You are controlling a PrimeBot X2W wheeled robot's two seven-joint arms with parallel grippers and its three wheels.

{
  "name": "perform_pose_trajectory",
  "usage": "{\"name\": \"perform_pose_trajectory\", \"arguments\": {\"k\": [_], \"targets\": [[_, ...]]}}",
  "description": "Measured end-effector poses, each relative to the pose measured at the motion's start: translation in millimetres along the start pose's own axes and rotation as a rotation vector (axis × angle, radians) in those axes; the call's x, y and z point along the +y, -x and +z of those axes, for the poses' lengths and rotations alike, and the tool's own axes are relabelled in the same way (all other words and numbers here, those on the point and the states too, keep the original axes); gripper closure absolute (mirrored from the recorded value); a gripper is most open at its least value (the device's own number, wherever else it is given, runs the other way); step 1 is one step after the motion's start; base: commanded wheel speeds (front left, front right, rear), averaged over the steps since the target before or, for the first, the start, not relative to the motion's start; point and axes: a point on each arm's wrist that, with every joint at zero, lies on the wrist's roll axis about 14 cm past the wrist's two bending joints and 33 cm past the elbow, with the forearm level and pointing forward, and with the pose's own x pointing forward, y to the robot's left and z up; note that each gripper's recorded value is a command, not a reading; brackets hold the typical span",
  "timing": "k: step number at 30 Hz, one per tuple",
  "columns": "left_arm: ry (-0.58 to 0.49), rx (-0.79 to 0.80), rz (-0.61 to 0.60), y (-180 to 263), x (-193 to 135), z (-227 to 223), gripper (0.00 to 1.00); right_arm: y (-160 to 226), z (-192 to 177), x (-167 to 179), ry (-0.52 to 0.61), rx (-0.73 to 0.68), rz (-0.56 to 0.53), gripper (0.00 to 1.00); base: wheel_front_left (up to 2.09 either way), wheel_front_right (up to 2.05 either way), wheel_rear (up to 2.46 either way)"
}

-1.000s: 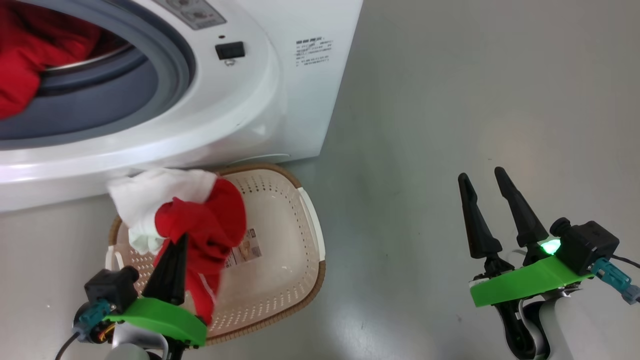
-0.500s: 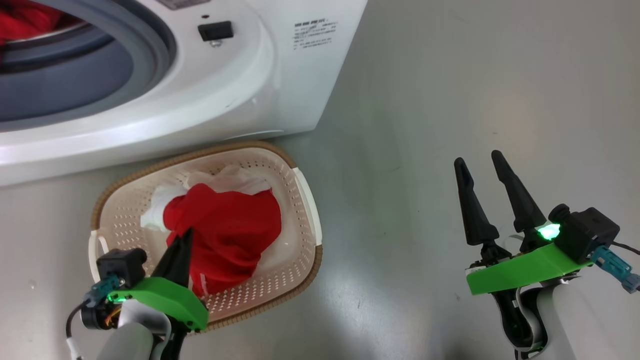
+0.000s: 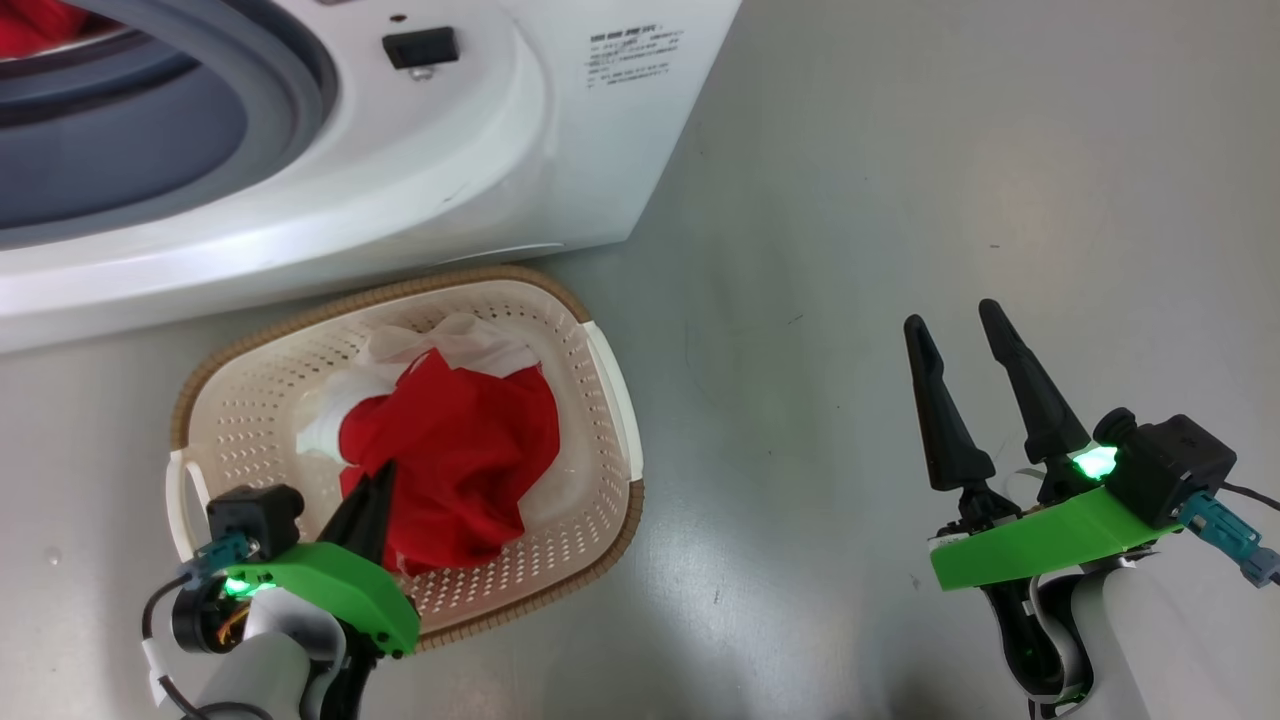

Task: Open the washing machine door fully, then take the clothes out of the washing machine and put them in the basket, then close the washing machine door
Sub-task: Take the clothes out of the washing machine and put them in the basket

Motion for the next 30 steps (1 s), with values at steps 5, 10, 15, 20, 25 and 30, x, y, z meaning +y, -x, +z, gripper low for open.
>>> {"name": "perform_pose_trajectory", "arguments": {"k": [5,10,15,20,25,30], "targets": [[0.001,-0.01,-0.001,2,-1,4,0.16,0,4,2,0.0,-0.009,0.005,0.0,0.0,0.0,0.0],[0.002,-0.023,0.003,3,0,9,0.0,1,7,4,0.0,-0.017,0.01,0.0,0.0,0.0,0.0],[0.01,-0.052,0.009,7,0,19,0.0,2,11,7,0.0,-0.027,0.016,0.0,0.0,0.0,0.0],[0.023,-0.097,0.015,14,0,33,0.0,4,18,12,0.0,-0.044,0.029,0.0,0.0,0.0,0.0],[0.033,-0.153,0.025,26,1,47,0.0,7,27,18,0.003,-0.063,0.044,0.0,0.0,0.0,0.0],[0.027,-0.242,0.029,41,-1,71,0.0,11,37,25,0.01,-0.086,0.061,0.0,0.0,0.0,0.0]]}}
